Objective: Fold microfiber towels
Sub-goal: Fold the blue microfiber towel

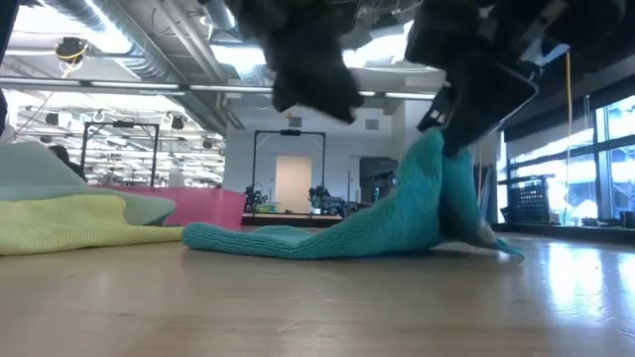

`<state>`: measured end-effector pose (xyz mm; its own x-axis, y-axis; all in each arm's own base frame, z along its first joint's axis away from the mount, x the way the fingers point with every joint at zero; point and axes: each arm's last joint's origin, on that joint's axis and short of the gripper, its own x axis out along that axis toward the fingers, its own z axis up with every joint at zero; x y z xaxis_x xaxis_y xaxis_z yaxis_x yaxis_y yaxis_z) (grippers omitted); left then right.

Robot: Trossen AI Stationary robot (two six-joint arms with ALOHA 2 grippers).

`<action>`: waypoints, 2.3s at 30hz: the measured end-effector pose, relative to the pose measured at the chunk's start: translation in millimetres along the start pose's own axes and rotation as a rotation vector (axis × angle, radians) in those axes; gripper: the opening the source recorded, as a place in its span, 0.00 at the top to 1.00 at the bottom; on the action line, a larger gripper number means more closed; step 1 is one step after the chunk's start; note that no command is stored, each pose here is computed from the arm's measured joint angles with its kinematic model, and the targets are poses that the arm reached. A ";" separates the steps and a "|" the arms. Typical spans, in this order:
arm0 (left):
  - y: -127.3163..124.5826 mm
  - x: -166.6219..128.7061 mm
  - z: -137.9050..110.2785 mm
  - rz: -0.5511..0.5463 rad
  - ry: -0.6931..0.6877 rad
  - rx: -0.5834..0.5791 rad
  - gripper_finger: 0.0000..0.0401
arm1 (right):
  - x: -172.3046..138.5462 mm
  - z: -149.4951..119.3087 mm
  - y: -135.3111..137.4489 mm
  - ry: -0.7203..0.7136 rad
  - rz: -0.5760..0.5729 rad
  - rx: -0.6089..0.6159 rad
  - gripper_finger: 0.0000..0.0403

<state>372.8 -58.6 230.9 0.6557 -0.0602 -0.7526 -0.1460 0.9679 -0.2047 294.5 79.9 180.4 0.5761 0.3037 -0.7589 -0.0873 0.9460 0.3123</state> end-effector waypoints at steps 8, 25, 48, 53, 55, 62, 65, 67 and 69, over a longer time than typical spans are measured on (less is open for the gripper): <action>5.0 -1.9 -18.2 0.059 0.186 0.050 0.66 | 43.4 30.8 -1.7 0.067 0.106 0.038 0.95; -3.2 -5.6 -32.4 0.210 0.231 -0.083 0.66 | 68.7 46.7 19.1 0.304 0.333 -0.063 0.91; -63.7 -19.3 -62.0 0.291 0.120 -0.716 0.66 | 46.3 47.1 7.3 0.321 0.261 -0.326 0.57; -93.2 -38.3 -53.1 0.257 0.009 -0.794 0.66 | 46.2 63.8 -15.6 0.194 0.186 -0.350 0.63; -103.1 -50.8 -45.1 0.255 -0.036 -0.805 0.66 | 45.4 71.4 -25.3 0.135 0.161 -0.345 0.64; -124.2 -104.6 -6.6 0.264 -0.213 -0.733 0.66 | 62.8 84.6 -56.9 -0.004 0.097 -0.336 0.64; -128.4 -126.9 13.2 0.252 -0.298 -0.643 0.66 | 79.0 77.6 -69.0 0.025 0.087 -0.316 0.64; -126.6 -138.8 23.1 0.263 -0.327 -0.598 0.66 | 84.3 74.6 -74.3 0.040 0.071 -0.306 0.64; -122.4 -145.9 28.7 0.291 -0.337 -0.569 0.66 | 87.1 74.5 -78.2 0.032 0.061 -0.303 0.64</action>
<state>316.3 -161.3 383.8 0.7110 0.3476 -0.6113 -0.6524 0.6505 -0.3888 412.1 23.9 132.5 0.5368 0.3603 -0.7629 -0.3624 0.9150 0.1771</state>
